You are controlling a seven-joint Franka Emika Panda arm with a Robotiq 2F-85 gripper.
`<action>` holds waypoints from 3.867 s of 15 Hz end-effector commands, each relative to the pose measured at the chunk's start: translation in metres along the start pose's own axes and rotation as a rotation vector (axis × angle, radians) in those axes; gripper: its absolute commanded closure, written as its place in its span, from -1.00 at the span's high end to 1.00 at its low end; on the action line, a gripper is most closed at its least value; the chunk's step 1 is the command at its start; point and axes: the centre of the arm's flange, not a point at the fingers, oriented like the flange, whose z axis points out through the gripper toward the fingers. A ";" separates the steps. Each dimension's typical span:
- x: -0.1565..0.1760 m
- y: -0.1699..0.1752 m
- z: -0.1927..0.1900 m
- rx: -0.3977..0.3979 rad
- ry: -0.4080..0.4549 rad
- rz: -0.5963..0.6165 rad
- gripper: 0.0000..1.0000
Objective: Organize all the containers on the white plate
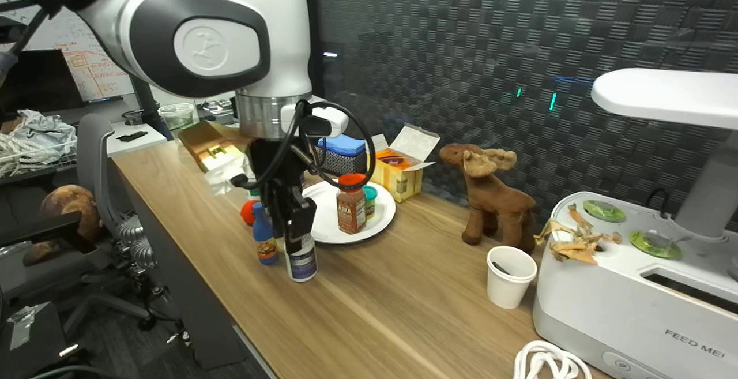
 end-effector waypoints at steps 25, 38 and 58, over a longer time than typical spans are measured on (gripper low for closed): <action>0.039 -0.090 -0.114 -0.125 0.046 -0.316 -0.68; 0.111 -0.103 -0.055 0.001 -0.003 -0.482 -0.68; 0.176 -0.123 -0.015 -0.033 0.056 -0.538 -0.68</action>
